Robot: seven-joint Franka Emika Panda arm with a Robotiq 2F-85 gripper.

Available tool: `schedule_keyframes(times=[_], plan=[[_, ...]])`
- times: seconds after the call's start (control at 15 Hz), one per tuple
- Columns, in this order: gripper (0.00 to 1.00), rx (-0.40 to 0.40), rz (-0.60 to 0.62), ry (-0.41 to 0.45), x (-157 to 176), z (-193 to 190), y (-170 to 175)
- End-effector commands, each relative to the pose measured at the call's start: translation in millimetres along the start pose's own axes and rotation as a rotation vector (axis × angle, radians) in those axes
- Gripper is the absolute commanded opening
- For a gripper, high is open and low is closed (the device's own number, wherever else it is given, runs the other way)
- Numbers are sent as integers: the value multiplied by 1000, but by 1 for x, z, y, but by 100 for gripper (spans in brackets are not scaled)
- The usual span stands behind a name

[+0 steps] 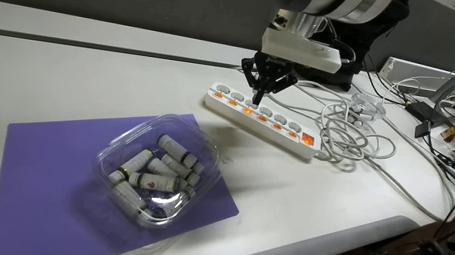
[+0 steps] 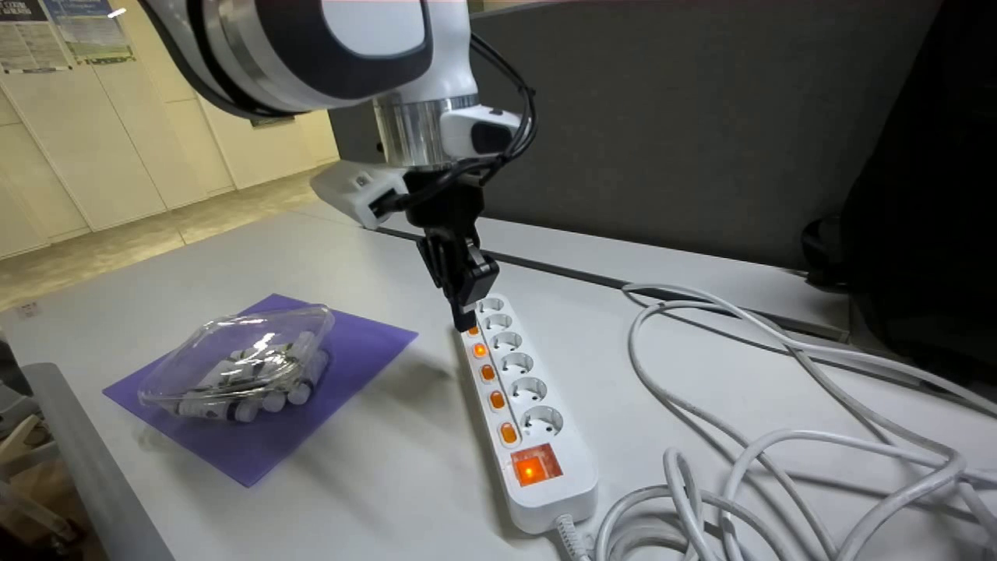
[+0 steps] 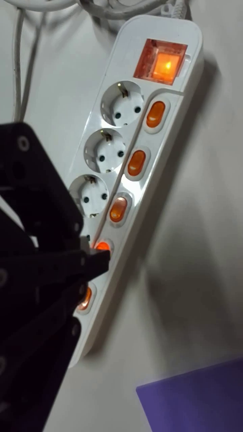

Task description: Turn off the third switch from the left

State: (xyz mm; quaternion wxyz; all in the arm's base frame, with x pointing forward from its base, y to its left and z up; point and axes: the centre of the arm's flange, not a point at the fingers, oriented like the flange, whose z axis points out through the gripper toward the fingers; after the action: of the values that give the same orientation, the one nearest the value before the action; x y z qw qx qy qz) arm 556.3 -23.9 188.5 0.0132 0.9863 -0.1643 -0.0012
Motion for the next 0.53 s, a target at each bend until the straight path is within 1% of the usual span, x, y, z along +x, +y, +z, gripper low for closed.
schedule_keyframes(times=[0.0,0.47], plan=[[0,-5,13,3,4,8,1],[0,-12,10,54,9,20,4]])
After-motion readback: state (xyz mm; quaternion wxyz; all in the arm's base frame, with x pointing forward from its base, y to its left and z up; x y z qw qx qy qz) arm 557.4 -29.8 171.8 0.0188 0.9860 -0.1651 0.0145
